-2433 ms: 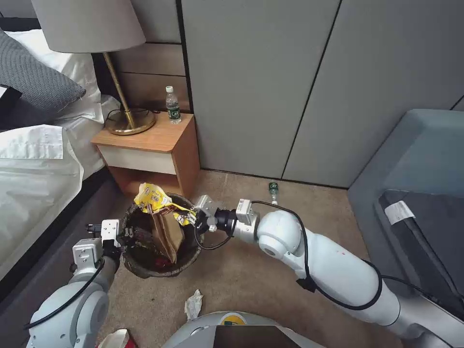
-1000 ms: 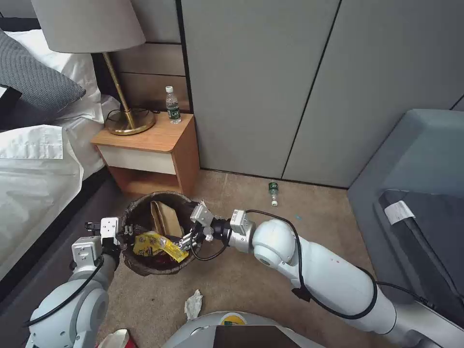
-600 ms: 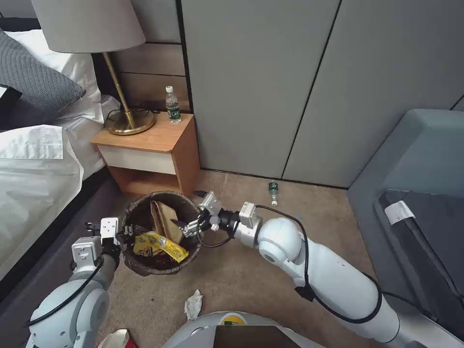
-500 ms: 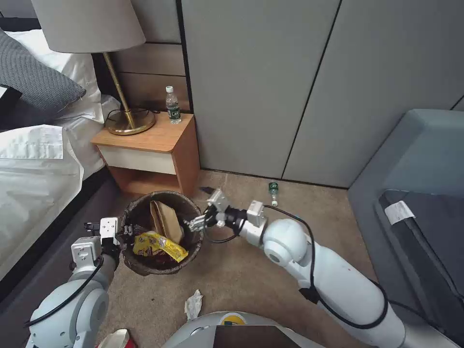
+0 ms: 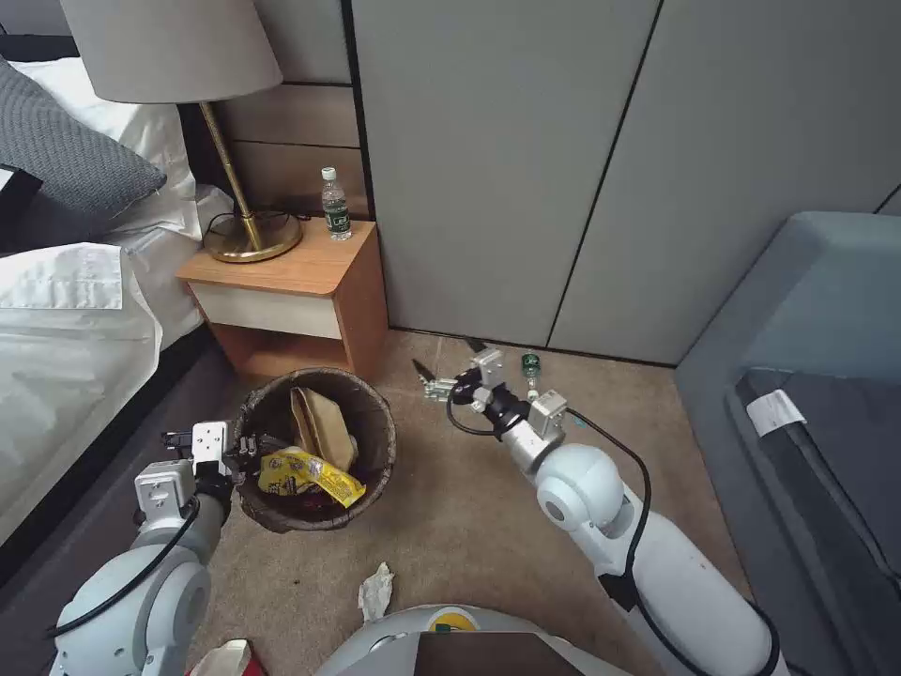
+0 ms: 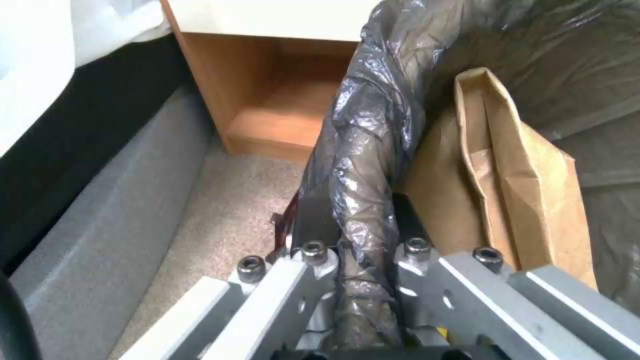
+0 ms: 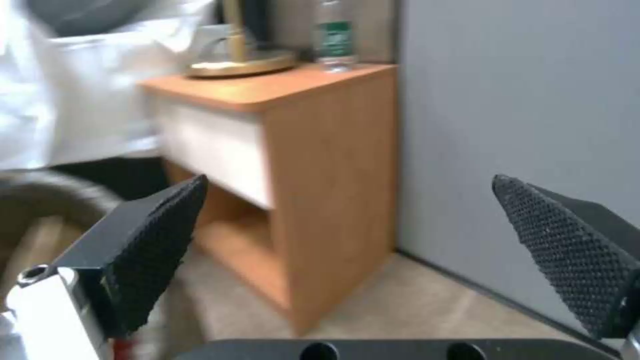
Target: Pick up the trash bin, then pick up the garbage from the floor and place it into the trash bin.
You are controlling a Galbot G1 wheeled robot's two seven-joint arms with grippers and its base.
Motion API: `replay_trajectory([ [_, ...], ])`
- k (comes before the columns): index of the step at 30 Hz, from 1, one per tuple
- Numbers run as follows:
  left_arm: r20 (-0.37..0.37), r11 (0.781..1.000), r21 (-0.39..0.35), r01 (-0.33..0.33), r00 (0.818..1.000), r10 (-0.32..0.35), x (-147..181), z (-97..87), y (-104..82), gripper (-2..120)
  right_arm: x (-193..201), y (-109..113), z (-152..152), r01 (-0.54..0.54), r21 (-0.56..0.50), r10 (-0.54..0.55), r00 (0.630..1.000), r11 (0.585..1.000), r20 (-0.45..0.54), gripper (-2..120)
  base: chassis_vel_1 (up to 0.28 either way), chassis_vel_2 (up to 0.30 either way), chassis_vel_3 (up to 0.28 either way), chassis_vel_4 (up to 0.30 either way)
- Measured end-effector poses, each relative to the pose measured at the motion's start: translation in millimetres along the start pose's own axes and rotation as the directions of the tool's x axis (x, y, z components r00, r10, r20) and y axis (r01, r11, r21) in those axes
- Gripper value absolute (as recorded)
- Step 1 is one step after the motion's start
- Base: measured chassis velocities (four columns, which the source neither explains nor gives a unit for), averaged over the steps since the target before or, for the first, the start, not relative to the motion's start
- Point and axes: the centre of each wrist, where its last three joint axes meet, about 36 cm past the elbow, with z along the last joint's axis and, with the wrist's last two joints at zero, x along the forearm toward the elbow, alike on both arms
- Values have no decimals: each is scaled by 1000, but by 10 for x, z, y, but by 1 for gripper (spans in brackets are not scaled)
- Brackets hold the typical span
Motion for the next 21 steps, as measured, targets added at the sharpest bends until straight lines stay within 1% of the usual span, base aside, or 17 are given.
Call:
replay_trajectory([
  [3,-6,1000,-2,-4,1000,4,24,9,15,3,188,-57,164,-119,49,120,993,992,-4,100,0,0,0,0],
  [4,-7,1000,-1,-5,1000,5,27,12,15,3,237,-66,201,-148,60,149,989,987,-4,100,0,0,0,0],
  [5,-7,1000,-1,-5,1000,5,27,12,15,3,237,-66,201,-148,60,149,989,987,-4,100,0,0,0,0],
  [9,-8,1000,1,-11,1000,11,38,18,1,3,467,-72,346,-287,88,287,958,954,3,100,0,0,0,0],
  [10,-8,1000,1,-11,1000,11,38,18,1,3,467,-72,346,-287,88,287,958,954,3,100,0,0,0,0],
  [14,-3,1000,2,-15,1000,15,48,8,-13,3,630,-40,419,-382,87,383,924,920,9,100,0,0,0,0],
  [15,-3,1000,2,-15,1000,15,48,8,-13,3,630,-40,419,-382,87,383,924,920,9,100,0,0,0,0],
  [17,-1,1000,2,-14,1000,14,56,2,-18,3,728,-21,447,-420,88,421,907,903,10,100,0,0,0,0],
  [20,0,1000,2,-14,1000,14,59,1,-19,3,767,-6,453,-433,88,434,901,897,12,100,0,0,0,0],
  [21,0,1000,3,-14,1000,14,65,0,-22,3,856,13,457,-459,91,460,888,884,16,100,0,0,0,0],
])
